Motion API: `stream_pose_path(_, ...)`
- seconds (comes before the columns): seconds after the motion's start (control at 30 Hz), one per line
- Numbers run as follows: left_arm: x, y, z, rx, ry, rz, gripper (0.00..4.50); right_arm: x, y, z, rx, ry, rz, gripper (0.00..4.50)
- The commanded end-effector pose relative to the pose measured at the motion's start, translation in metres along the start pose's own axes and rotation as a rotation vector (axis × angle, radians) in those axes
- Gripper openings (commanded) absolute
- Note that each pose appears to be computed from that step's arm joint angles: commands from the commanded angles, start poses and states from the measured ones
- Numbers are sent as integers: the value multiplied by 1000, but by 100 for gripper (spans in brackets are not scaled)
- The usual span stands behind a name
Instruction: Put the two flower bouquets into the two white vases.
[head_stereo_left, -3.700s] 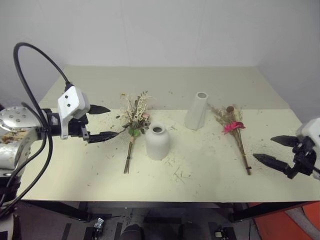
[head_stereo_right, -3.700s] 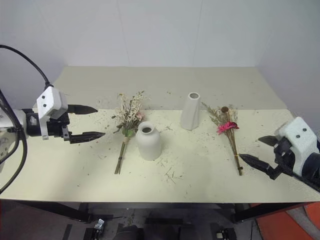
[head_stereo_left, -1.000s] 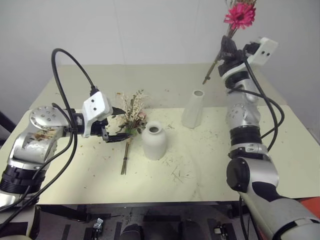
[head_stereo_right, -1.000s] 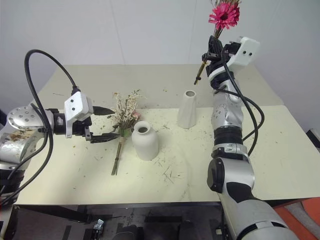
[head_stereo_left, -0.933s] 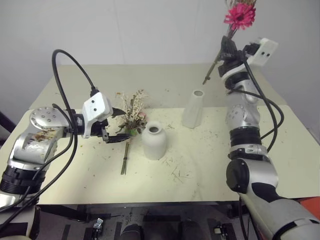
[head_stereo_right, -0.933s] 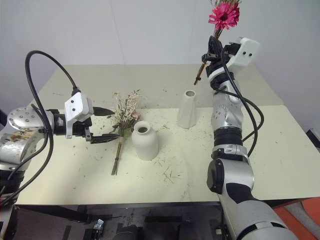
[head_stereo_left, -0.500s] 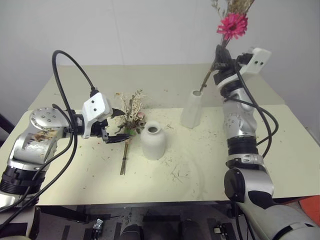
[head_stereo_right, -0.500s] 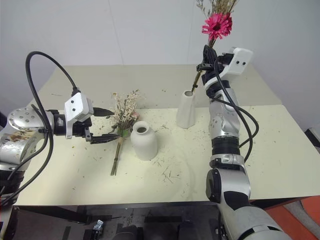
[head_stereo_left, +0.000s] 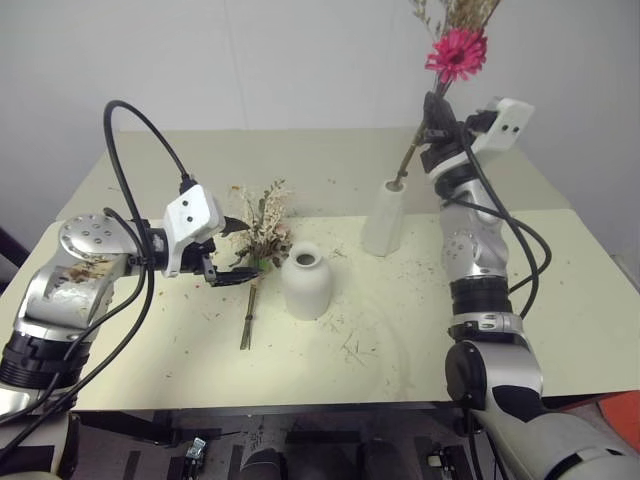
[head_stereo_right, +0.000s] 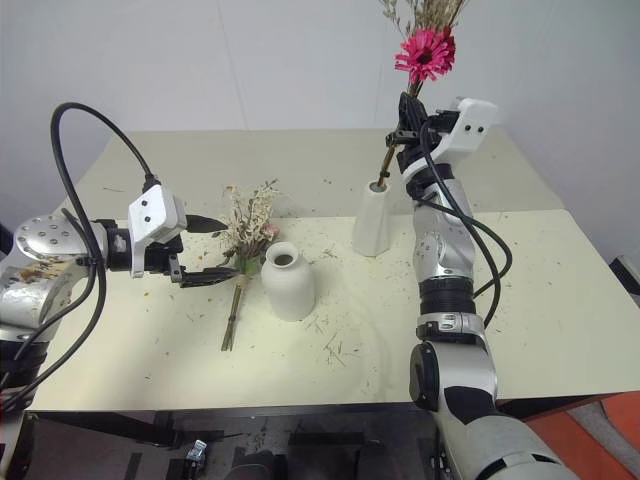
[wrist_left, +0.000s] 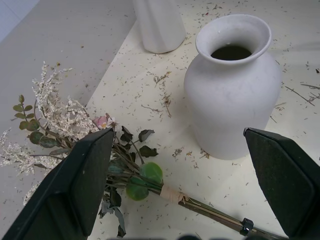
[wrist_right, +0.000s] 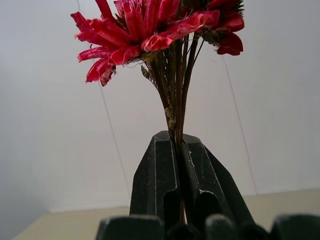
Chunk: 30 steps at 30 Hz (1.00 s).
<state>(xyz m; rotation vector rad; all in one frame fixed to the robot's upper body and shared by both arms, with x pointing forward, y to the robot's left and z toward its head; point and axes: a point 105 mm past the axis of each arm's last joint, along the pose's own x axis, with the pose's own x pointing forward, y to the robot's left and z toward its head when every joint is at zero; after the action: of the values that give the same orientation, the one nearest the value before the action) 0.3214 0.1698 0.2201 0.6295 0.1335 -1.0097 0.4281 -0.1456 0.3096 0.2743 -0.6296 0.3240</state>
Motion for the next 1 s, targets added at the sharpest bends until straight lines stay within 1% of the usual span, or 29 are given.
stream_pose_path(0.03,-7,5,13,40,-32,33,450,2,13,16,-31,-61,49,5)
stream_pose_path(0.23,-6,4,12,38,-35,32,450,6,17,25,-54,-77,65,5)
stream_pose_path(0.63,-6,3,10,31,-38,37,450,-6,10,-12,-75,10,63,5)
stream_pose_path(1.0,-10,2,9,26,-34,50,450,-15,12,-32,-100,40,72,5)
